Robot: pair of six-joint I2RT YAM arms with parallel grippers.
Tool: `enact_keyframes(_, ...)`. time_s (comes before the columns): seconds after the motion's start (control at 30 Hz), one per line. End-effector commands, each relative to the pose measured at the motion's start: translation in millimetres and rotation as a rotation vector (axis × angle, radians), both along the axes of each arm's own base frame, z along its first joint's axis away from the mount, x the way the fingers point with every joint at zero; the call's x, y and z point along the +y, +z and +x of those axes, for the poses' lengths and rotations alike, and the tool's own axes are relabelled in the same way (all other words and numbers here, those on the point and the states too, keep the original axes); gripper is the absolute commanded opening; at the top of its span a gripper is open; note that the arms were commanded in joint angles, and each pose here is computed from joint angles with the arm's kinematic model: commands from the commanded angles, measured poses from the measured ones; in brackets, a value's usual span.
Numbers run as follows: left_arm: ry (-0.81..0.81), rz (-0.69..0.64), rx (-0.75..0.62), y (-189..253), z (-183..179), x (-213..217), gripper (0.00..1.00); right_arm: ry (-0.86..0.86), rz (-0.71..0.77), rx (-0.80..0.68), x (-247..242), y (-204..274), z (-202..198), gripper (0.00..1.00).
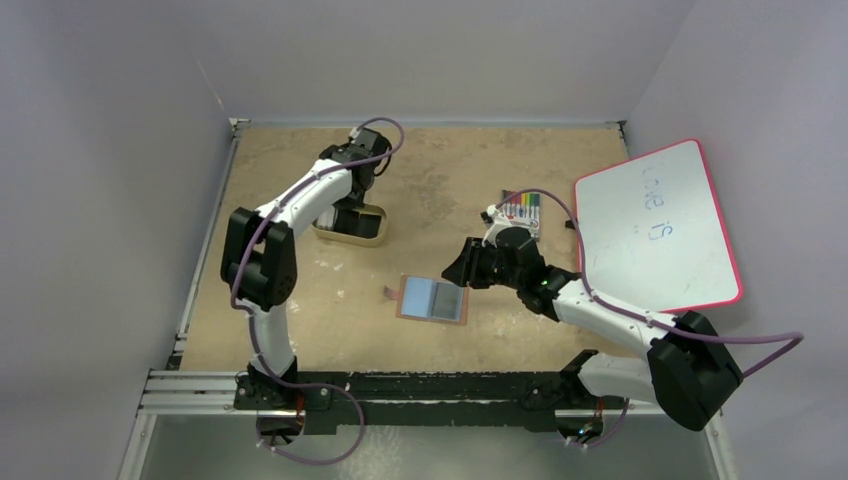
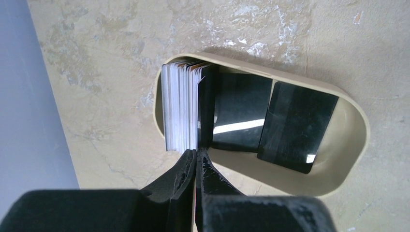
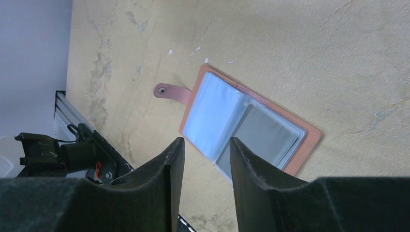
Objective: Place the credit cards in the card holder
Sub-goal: Pick up the credit card from the storage box, then insert the credit card into the card holder.
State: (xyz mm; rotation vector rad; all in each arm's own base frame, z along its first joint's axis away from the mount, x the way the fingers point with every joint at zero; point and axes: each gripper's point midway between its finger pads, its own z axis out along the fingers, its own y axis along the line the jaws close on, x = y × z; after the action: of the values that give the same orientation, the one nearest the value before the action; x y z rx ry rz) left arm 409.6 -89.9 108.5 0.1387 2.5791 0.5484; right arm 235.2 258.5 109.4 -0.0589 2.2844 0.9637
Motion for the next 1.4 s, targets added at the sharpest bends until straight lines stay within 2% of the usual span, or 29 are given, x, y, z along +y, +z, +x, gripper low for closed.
enact_keyframes(0.0, 0.032, -0.082, -0.138, 53.2, 0.8, 1.2, 0.0, -0.001, 0.055, -0.076, 7.1, 28.6, 8.7, 0.42)
enact_keyframes(0.13, 0.023, -0.141, -0.205, 73.5, -2.2, -2.3, 0.0, -0.005, 0.061, -0.071, 7.2, 29.3, 8.2, 0.42)
enact_keyframes(0.23, -0.002, -0.249, -0.248, 85.9, -6.5, -15.3, 0.0, -0.011, 0.06, -0.066, 6.8, 29.7, 8.8, 0.42)
enact_keyframes(0.47, -0.08, -0.591, -0.303, 106.3, -34.1, -59.6, 0.0, -0.038, 0.057, -0.008, 5.6, 18.1, 6.8, 0.41)
enact_keyframes(0.6, -0.113, -0.81, -0.272, 101.4, -57.1, -89.5, 0.0, -0.086, 0.031, 0.043, -1.6, 5.3, 5.2, 0.4)
enact_keyframes(0.77, -0.125, -1.163, -0.199, 87.2, -88.5, -134.7, 0.0, -0.139, -0.015, 0.1, -10.0, -9.2, 4.8, 0.4)
enact_keyframes(0.83, -0.109, -1.249, -0.187, 81.2, -98.9, -142.4, 0.0, -0.148, -0.04, 0.131, -13.0, -17.1, 2.0, 0.4)
enact_keyframes(1.0, -0.098, -1.294, -0.175, 66.9, -118.5, -149.1, 0.0, -0.175, -0.071, 0.169, -18.8, -30.3, -0.6, 0.41)
enact_keyframes(1.1, -0.101, -1.341, -0.157, 58.5, -135.8, -167.9, 0.0, -0.179, -0.083, 0.187, -20.6, -36.8, -3.4, 0.41)
enact_keyframes(1.27, -0.1, -1.369, -0.134, 41.9, -160.4, -189.1, 0.0, -0.191, -0.087, 0.195, -23.0, -40.7, -4.4, 0.41)
enact_keyframes(1.37, -0.075, -1.347, -0.112, 23.1, -167.6, -184.5, 0.0, -0.19, -0.096, 0.206, -24.2, -46.9, -6.3, 0.41)
